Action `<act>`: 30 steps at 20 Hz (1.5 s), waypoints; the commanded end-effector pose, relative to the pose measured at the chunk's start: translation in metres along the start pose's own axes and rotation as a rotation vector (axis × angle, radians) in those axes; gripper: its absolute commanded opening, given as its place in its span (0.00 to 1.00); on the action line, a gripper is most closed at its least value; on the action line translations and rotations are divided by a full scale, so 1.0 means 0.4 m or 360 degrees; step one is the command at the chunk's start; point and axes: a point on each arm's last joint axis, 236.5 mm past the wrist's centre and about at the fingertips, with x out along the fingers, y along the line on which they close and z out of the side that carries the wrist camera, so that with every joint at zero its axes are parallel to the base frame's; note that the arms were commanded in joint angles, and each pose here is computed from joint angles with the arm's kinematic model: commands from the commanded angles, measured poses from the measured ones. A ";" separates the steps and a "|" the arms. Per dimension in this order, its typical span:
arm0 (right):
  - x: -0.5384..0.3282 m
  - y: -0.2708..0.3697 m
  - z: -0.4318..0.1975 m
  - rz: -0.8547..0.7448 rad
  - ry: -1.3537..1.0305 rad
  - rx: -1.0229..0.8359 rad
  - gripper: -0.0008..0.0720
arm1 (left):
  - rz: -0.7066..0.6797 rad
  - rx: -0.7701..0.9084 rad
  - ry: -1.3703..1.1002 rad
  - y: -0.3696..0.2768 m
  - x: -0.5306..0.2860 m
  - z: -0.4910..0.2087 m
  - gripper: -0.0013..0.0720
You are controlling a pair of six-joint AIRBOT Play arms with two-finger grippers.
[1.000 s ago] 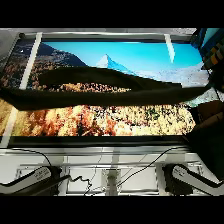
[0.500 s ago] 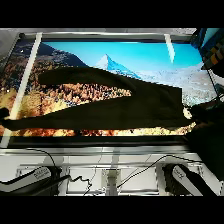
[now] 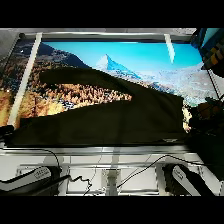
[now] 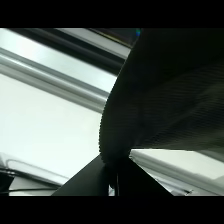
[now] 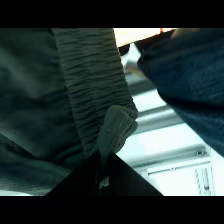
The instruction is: Fold the clothes and pants, and hang the long-sleeved shirts on hangers.
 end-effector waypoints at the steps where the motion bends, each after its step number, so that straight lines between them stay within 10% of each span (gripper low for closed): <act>1: 0.001 0.001 -0.019 0.0002 0.0048 -0.0005 0.06 | 0.0084 0.0033 0.0108 0.028 0.012 -0.036 0.04; 10: 0.001 0.001 -0.018 0.0003 0.0046 -0.0005 0.06 | 0.0064 0.0075 0.0261 0.019 0.054 -0.051 0.04; 11: 0.000 0.001 -0.017 0.0003 0.0044 -0.0005 0.06 | 0.0060 0.0083 0.0278 0.017 0.062 -0.050 0.14; 13: 0.000 0.000 -0.009 0.0000 0.0022 -0.0005 0.19 | 0.0066 0.0093 0.0296 0.019 0.071 -0.048 0.97; 15: 0.000 0.001 0.009 0.0004 -0.0026 -0.0005 0.45 | 0.0117 0.0105 0.0300 0.036 0.068 -0.048 0.99; 19: -0.006 -0.007 0.086 -0.0019 -0.0235 -0.0004 0.59 | 0.0204 0.0067 0.0184 0.077 0.033 0.000 0.97; 21: -0.028 -0.018 0.175 -0.0053 -0.0480 -0.0021 0.88 | 0.0218 0.0037 0.0064 0.087 0.000 0.048 0.96; 25: -0.167 -0.050 0.395 -0.0113 -0.1144 0.0067 0.73 | 0.0215 0.0028 -0.0218 0.071 -0.083 0.161 0.84; 30: -0.138 -0.081 0.537 0.0237 -0.1049 0.0305 0.66 | 0.0262 0.0169 -0.0354 0.006 -0.130 0.230 0.84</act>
